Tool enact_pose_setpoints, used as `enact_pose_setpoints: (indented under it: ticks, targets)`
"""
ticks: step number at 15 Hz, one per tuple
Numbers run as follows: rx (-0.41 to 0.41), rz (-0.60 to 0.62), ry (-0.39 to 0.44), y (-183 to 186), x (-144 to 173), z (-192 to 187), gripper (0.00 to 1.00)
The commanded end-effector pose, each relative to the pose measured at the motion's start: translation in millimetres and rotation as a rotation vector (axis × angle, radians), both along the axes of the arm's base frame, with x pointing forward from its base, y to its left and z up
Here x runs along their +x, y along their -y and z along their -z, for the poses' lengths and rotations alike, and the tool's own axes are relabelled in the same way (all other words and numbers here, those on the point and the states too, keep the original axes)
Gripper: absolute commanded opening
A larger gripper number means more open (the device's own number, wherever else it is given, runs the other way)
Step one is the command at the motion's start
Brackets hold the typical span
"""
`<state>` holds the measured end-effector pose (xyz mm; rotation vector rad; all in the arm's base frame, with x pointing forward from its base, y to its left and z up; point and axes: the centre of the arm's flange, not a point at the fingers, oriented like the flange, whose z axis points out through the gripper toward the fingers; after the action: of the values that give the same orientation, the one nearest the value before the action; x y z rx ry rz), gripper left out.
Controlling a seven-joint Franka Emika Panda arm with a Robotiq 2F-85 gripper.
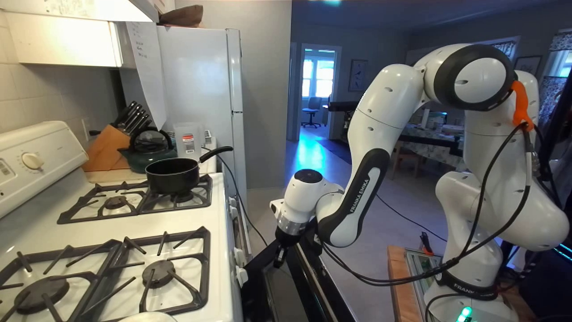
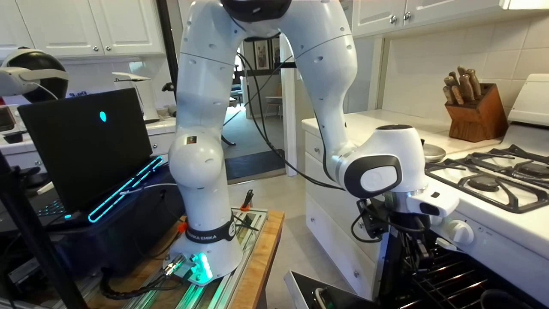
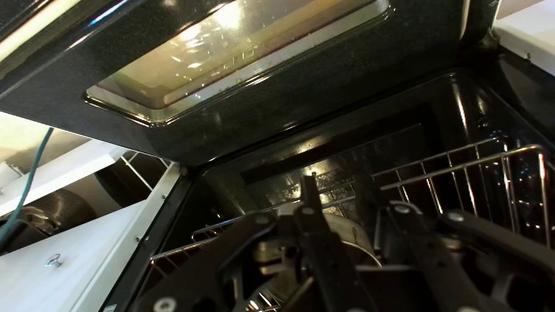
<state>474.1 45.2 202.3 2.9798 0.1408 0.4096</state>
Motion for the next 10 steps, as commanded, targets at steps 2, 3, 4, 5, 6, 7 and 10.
enact_pose_setpoints:
  ticks: [2,3,4,5,6,7,10]
  targets:
    - [0.025,-0.029,-0.002,-2.2,-8.4,-20.6,0.67]
    - [0.030,-0.043,-0.004,-3.8,-8.3,-21.7,0.73]
    - [0.031,-0.054,-0.005,-5.8,-8.1,-23.1,0.81]
    - [0.036,-0.074,-0.008,-7.9,-8.3,-24.2,0.88]
    - [0.040,-0.090,-0.010,-9.6,-8.0,-24.5,0.94]
    - [0.040,-0.104,-0.008,-12.0,-8.9,-24.8,0.99]
    - [0.036,-0.127,0.003,-17.8,-8.9,-26.5,1.00]
